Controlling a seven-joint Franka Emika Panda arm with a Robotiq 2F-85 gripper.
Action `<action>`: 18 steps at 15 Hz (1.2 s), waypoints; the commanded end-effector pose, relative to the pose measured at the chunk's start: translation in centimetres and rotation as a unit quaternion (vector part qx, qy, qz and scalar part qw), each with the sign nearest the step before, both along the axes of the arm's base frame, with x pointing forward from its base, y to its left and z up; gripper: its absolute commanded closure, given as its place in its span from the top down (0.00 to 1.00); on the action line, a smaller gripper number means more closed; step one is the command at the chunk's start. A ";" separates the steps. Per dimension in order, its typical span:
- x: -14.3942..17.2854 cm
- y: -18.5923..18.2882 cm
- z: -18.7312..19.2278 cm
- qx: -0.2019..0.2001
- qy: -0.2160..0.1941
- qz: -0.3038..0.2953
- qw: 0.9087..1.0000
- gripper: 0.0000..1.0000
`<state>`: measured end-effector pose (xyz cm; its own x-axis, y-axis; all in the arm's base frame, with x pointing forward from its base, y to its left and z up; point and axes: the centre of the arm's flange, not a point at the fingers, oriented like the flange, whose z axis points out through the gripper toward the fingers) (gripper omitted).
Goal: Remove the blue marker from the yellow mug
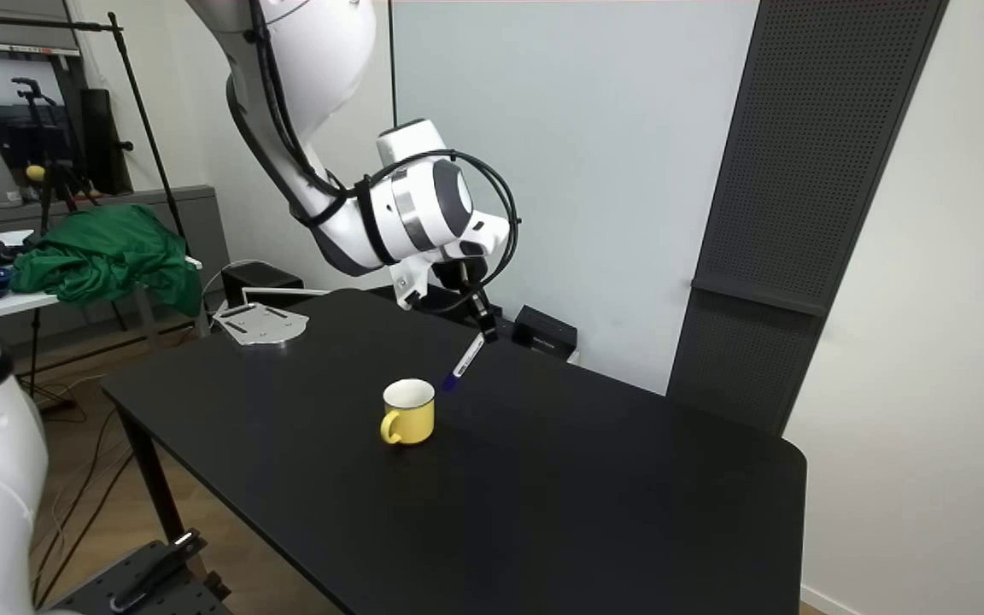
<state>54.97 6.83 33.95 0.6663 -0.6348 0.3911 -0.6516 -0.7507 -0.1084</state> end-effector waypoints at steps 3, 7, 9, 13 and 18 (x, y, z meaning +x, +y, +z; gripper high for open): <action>0.2 -3.5 -0.7 0.000 0.026 -0.056 0.998 0.04; 0.2 -4.9 -3.2 -0.010 0.050 -0.075 0.996 0.04; 0.2 -4.9 -4.5 -0.011 0.065 -0.074 0.995 0.04; 0.1 -3.6 -7.1 -0.012 0.091 -0.058 0.994 0.04; 0.0 -1.8 -9.4 -0.008 0.118 -0.038 0.992 0.04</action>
<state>54.26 4.49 25.08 0.6758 -0.6895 0.2607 -0.7229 -0.6891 0.0514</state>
